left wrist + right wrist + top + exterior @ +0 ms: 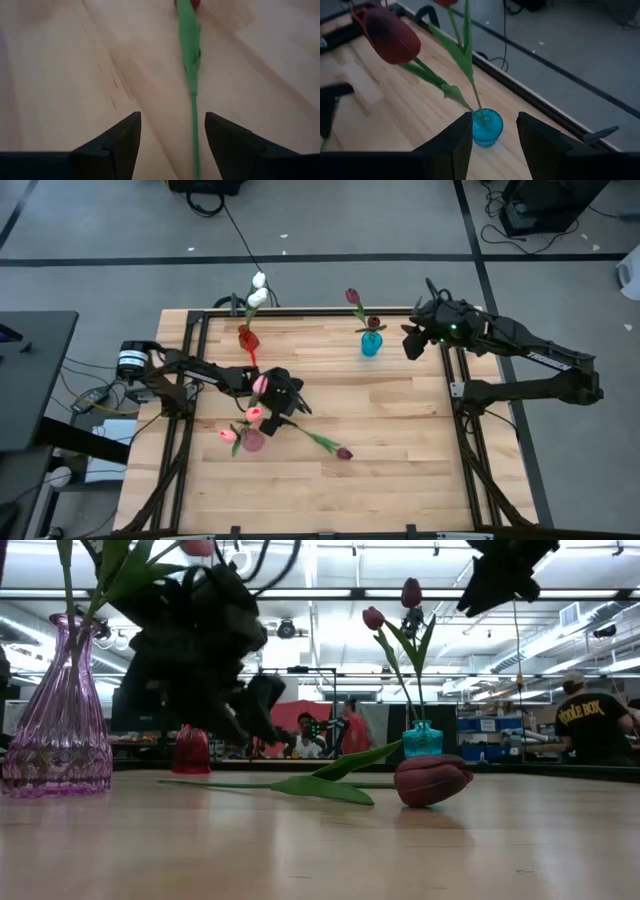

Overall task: Sort flowers into vase by color
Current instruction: Put the red flower into the blue vase

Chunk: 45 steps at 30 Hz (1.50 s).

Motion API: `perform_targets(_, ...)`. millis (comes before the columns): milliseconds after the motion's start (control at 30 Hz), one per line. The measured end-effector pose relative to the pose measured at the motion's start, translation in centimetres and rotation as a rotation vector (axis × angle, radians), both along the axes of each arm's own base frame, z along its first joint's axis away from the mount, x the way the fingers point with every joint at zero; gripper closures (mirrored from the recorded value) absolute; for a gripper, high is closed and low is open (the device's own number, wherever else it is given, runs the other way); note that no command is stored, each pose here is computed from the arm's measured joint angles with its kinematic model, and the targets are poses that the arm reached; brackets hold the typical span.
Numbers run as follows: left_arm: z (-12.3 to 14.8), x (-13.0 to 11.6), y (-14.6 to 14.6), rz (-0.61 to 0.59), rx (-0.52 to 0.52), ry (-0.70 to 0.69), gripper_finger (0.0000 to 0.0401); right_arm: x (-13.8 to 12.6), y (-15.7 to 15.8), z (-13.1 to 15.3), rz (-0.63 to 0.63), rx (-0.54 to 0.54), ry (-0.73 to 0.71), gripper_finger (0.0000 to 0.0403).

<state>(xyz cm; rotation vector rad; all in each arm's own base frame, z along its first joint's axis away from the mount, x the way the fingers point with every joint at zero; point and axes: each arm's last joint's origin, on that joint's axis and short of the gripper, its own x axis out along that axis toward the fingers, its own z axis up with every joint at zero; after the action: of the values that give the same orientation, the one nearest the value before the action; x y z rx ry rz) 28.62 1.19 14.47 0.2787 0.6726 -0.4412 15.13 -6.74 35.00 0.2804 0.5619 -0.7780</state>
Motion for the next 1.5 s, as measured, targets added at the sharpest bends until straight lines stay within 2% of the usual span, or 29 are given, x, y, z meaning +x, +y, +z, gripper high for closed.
perform_targets(167, -2.1, 0.7, -0.6, -0.03, 0.017, 0.069, 0.0174, -0.4, 0.7, 0.3, -0.028, -0.015, -0.029, 0.0236)
perform_targets(367, -2.9, 1.8, -1.4, -0.078, 0.032, 0.086, 0.0175, -0.2, 1.2, 0.3, -0.014, -0.014, -0.035, 0.0236)
perform_targets(500, -3.3, 2.2, -1.8, -0.115, 0.055, 0.082, 0.0191, -0.2, 1.3, 0.3, -0.011, -0.015, -0.034, 0.0236)
perform_targets(633, -3.4, 2.2, -2.0, -0.136, 0.077, 0.077, 0.0238, -0.2, 1.3, 0.3, -0.011, -0.017, -0.032, 0.0236)
perform_targets(833, -3.5, 2.3, -2.0, -0.127, 0.116, 0.077, 0.038, -0.2, 1.3, 0.3, -0.004, -0.005, -0.034, 0.0236)
perform_targets(967, -3.4, 2.3, -1.7, -0.069, 0.17, 0.079, 0.0392, -0.2, 1.6, 0.1, 0.019, 0.041, -0.04, 0.0236)
perform_targets(1133, -2.9, 2.7, 0.5, 0.061, 0.12, 0.032, 0.0397, -0.2, 2.4, -0.1, 0.026, 0.062, -0.027, 0.0236)
perform_targets(1267, -1.1, 2.8, 2.8, 0.139, 0.077, -0.067, 0.0399, -0.5, 3.3, 0.1, 0.033, 0.064, -0.055, 0.0236)
perform_targets(1367, 0.1, 2.9, 4.6, 0.168, -0.022, -0.164, 0.0399, -0.7, 3.9, 0.2, 0.027, 0.058, -0.069, 0.0236)
perform_targets(1500, 2.2, 3.4, 6.5, 0.192, -0.142, -0.362, 0.04, -0.3, 4.4, -0.2, 0.063, 0.06, -0.042, 0.0236)
